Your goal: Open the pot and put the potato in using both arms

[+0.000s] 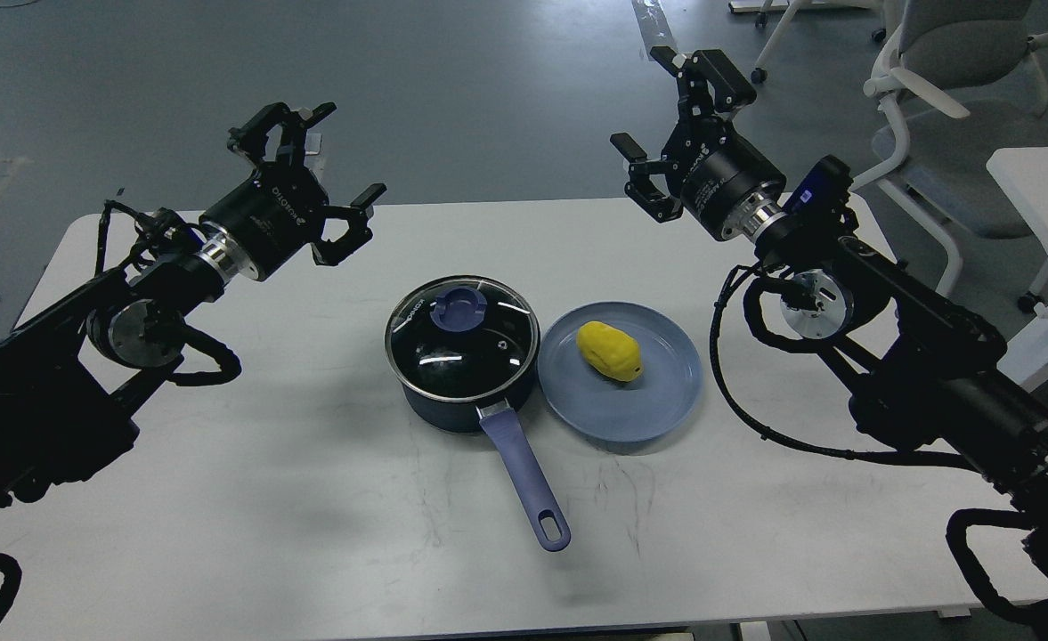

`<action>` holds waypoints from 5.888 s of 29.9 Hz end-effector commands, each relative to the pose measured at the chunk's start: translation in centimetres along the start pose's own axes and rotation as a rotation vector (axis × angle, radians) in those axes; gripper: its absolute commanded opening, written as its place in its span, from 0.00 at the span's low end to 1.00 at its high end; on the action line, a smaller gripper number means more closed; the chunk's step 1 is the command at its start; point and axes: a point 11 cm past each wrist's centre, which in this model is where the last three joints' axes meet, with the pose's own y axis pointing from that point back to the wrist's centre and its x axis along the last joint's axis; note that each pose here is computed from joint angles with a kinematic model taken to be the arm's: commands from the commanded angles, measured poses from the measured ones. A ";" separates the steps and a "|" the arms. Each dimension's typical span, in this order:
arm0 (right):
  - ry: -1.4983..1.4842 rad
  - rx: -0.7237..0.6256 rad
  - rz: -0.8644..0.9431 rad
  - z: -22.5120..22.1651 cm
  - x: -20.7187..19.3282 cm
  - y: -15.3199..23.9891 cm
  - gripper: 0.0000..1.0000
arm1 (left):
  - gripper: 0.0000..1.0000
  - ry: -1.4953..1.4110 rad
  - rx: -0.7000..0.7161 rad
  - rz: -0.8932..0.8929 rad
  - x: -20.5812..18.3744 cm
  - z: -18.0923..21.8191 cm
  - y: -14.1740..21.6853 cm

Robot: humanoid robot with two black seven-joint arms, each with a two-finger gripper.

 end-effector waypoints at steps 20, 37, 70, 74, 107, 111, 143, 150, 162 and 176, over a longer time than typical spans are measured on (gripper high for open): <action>0.032 -0.089 -0.050 0.4 -0.3 0.1 1.00 | 0.98 -0.023 -0.043 0.026 1.2 1.4 1.1; 0.058 -0.082 -0.044 -0.7 0.2 0.0 1.00 | 0.98 -0.020 -0.003 -0.011 -0.2 0.5 0.6; 0.114 -0.136 0.005 -0.9 3.1 1.7 1.00 | 0.98 -0.838 0.108 -0.085 -5.0 7.9 0.0; 0.117 -0.145 0.033 -0.7 4.3 2.6 1.00 | 0.98 -1.123 0.115 -0.271 -9.9 6.1 0.2; 0.154 -0.084 0.284 -4.7 11.8 7.0 1.00 | 0.98 -2.079 0.001 -0.617 -10.8 -9.2 1.2; 0.151 -0.090 0.301 -4.3 12.1 7.3 1.00 | 0.98 -2.111 0.011 -0.636 -10.0 -9.9 1.4; 0.149 -0.088 0.335 -4.2 12.6 7.6 1.00 | 0.98 -2.148 0.035 -0.575 -6.7 -11.2 1.5; 0.148 -0.093 0.338 -3.9 12.7 7.9 1.00 | 0.98 -2.145 0.040 -0.579 -6.7 -11.3 1.5; 0.147 -0.099 0.337 -3.6 12.7 7.9 1.00 | 0.98 -2.121 0.082 -0.564 -5.2 -11.4 1.8; 0.146 -0.110 0.341 -3.1 12.8 8.1 1.00 | 0.98 -2.096 0.105 -0.596 -4.9 -12.4 2.3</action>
